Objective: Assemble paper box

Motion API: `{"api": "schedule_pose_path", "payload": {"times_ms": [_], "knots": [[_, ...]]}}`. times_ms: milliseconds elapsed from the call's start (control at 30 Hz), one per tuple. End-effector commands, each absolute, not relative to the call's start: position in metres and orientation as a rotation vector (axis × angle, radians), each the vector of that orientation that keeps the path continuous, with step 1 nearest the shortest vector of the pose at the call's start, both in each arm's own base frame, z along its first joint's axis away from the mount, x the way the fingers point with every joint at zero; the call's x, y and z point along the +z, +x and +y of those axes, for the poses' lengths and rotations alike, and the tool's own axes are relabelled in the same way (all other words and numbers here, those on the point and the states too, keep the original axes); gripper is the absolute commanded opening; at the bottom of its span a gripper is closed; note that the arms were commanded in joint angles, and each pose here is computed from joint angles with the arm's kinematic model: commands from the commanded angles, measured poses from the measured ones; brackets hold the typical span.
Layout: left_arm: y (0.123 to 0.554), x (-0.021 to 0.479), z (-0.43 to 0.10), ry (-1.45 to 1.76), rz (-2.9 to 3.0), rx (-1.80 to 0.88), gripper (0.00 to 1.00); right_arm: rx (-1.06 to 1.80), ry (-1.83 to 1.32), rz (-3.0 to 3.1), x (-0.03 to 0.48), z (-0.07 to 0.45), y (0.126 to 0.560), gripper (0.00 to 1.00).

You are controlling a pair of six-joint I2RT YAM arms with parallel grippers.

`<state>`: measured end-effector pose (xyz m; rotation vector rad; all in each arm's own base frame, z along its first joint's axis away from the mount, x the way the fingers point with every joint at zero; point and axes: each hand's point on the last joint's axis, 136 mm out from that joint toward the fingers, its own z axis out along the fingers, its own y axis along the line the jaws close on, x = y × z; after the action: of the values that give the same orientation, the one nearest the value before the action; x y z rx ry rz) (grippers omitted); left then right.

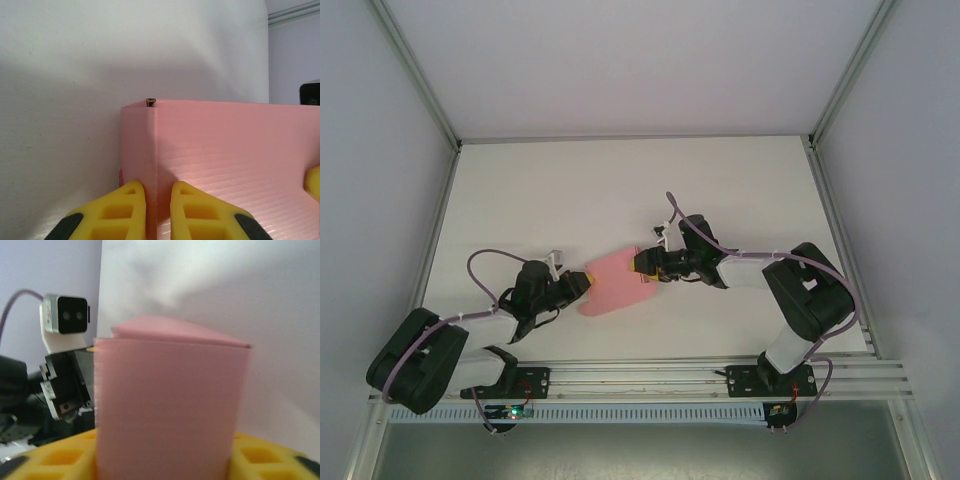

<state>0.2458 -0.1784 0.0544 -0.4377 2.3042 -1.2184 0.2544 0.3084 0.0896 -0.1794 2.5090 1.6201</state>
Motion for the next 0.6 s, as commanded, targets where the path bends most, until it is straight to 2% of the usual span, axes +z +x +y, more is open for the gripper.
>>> {"api": "schedule_pose_path", "payload": {"times_ms": [0, 67, 100, 133, 167, 233, 267, 367, 433, 567], "knots": [[0.250, 0.075, -0.183, -0.351, 2.276, -1.226, 0.10, 1.732, -0.325, 2.371, 0.125, 0.319, 0.247, 0.40], [0.252, 0.088, -0.184, -0.292, 2.259, -1.205, 0.15, 1.723, -0.326, 2.379, 0.126, 0.318, 0.246, 0.38], [0.254, 0.096, -0.183, -0.253, 2.245, -1.182, 0.27, 1.711, -0.324, 2.387, 0.125, 0.317, 0.247, 0.37], [0.256, 0.106, -0.183, -0.205, 2.225, -1.159, 0.50, 1.694, -0.319, 2.391, 0.126, 0.316, 0.248, 0.36], [0.257, 0.117, -0.182, -0.145, 2.203, -1.125, 0.63, 1.671, -0.297, 2.406, 0.125, 0.313, 0.250, 0.36], [0.258, 0.150, -0.181, 0.062, 2.117, -1.019, 0.81, 1.600, -0.192, 2.445, 0.123, 0.303, 0.258, 0.35], [0.257, 0.168, -0.180, 0.206, 2.060, -0.931, 0.98, 1.552, -0.099, 2.478, 0.121, 0.294, 0.265, 0.36], [0.254, 0.218, -0.182, 0.517, 1.842, -0.689, 1.00, 1.434, 0.234, 2.613, 0.110, 0.262, 0.279, 0.33], [0.247, 0.236, -0.191, 0.698, 1.740, -0.610, 1.00, 1.461, 0.452, 2.676, 0.109, 0.249, 0.281, 0.32], [0.247, 0.233, -0.210, 0.947, 1.799, -0.497, 1.00, 1.641, 0.829, 2.725, 0.120, 0.241, 0.277, 0.31]]}}
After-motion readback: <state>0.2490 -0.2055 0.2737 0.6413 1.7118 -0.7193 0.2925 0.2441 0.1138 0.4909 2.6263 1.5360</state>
